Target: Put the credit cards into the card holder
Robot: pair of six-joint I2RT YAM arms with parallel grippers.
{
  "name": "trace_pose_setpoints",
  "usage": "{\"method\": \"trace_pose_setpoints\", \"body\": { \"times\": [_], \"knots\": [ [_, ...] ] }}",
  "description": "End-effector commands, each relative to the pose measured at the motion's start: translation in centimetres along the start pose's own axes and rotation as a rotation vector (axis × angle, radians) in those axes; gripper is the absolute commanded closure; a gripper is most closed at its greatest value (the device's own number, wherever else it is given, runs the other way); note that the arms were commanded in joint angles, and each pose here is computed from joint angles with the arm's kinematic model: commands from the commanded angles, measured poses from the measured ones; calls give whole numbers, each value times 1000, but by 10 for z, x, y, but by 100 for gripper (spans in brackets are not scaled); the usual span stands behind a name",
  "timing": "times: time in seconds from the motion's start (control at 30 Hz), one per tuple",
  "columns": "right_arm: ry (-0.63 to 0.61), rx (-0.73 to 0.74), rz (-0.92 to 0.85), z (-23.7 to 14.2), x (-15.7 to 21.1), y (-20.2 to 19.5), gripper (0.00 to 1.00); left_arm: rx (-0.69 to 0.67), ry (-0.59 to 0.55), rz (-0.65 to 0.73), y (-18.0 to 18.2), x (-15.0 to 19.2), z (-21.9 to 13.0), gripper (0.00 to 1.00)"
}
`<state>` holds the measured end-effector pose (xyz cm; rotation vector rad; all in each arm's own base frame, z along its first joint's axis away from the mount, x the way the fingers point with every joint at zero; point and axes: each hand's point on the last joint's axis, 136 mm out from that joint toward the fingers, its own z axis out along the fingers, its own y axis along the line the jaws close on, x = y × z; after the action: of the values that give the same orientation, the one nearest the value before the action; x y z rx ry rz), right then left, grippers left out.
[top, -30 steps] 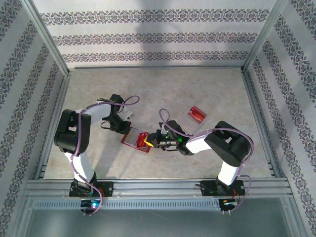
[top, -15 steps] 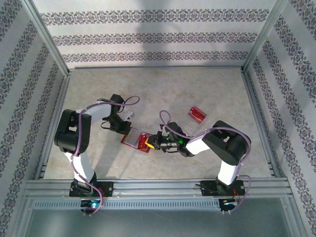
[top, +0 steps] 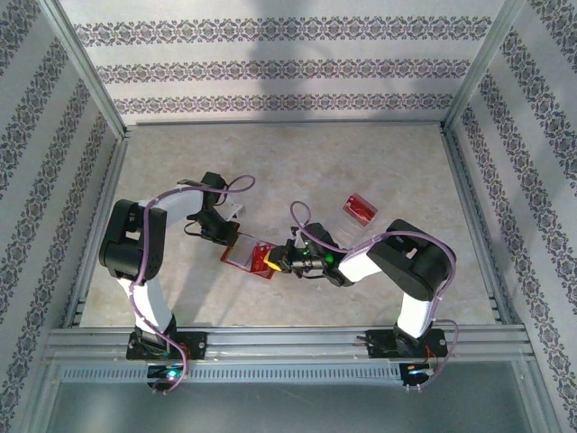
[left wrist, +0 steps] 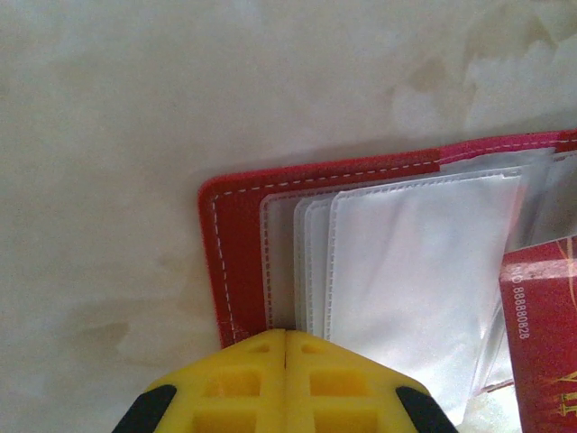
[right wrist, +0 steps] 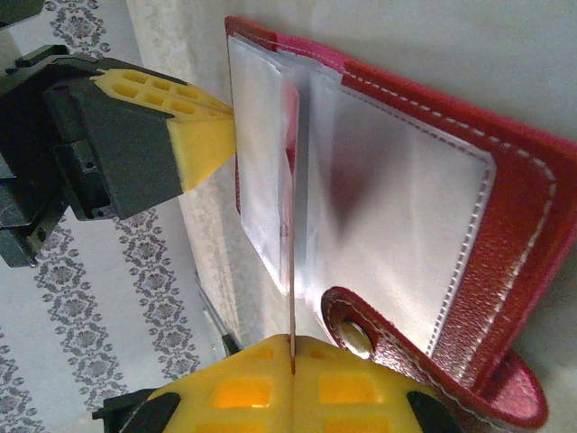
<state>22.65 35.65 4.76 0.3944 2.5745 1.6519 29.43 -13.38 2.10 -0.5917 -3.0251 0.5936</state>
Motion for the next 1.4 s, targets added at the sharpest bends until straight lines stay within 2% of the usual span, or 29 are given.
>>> {"method": "trace_pose_setpoints", "body": {
  "times": [0.0, 0.3, 0.63, 0.93, 1.1, 1.37],
  "knots": [
    [4, -21, -21, 4, -3, 5, 100, -30, 41, -4, 4, 10, 7, 100],
    [-17, -2, -31, 10, -10, -2, 100, -22, 46, -3, 1, 13, 7, 100],
    [-96, 53, -38, 10, -23, -21, 100, -38, 44, -4, 0, 17, 5, 100],
    [-172, 3, -64, 15, -31, -11, 100, -23, 23, 20, -7, 27, 7, 100],
    [-169, -8, -49, 20, -30, -15, 100, -12, 13, 12, -10, 26, 5, 100],
    [-84, 16, -22, 23, -10, -21, 100, -29, 4, 11, -7, 22, 4, 100]
  ]
}}
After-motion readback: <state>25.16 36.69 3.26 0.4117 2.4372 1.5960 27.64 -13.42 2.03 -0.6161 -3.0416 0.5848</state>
